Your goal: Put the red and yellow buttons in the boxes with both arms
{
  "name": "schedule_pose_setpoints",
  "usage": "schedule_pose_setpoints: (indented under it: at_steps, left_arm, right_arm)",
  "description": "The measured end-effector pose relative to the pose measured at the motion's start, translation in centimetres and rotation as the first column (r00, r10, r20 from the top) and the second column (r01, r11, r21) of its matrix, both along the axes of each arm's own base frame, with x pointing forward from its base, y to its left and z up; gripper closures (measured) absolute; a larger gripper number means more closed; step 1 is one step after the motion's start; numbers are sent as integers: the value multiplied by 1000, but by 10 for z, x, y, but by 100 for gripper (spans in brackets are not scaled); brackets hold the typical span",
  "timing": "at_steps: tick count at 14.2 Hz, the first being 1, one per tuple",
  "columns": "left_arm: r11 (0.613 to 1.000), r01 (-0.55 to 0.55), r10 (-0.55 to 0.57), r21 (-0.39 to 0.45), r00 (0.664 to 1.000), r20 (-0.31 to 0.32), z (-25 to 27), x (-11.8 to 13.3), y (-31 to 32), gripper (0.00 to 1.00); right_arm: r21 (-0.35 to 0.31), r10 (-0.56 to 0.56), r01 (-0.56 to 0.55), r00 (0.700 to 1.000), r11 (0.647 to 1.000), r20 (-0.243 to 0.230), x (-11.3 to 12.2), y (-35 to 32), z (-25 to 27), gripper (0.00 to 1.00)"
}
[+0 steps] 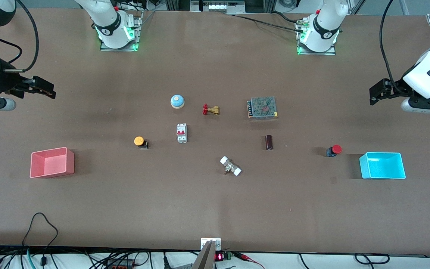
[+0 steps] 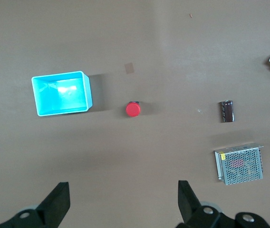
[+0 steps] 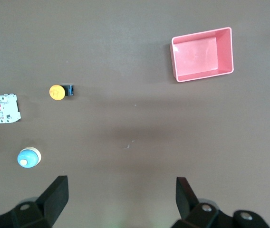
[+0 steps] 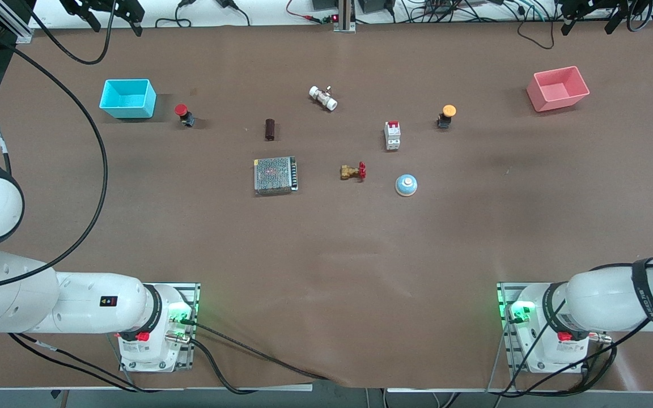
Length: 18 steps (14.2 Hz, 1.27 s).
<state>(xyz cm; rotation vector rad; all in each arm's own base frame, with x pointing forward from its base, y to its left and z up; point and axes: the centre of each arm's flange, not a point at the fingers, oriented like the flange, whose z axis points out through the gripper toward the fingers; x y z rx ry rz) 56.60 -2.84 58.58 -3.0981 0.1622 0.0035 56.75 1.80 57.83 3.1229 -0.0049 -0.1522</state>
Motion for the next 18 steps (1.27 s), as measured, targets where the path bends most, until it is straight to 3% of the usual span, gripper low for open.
schedule_pose_setpoints:
  at_steps: [5, 11, 15, 18]
  left_arm:
    - [1000, 0, 0, 0, 1000, -2, 0, 0, 0, 0]
    - [1000, -2, 2, 1, 1000, -23, -2, -3, 0, 0]
    - [1000, -2, 2, 3, 998, -55, -13, -1, 0, 0]
    - [1000, -8, 9, 3, 989, -148, -69, 20, 3, 0]
  right_arm:
    - [0, 0, 0, 1000, 1000, -3, 0, 0, -2, 0]
    - [4, 53, -53, 995, 999, -87, 13, 21, -54, 0]
    - [7, 114, -113, 991, 994, -66, 28, 60, -82, 0]
    - [2, 87, -87, 996, 996, -35, 42, 82, -128, 0]
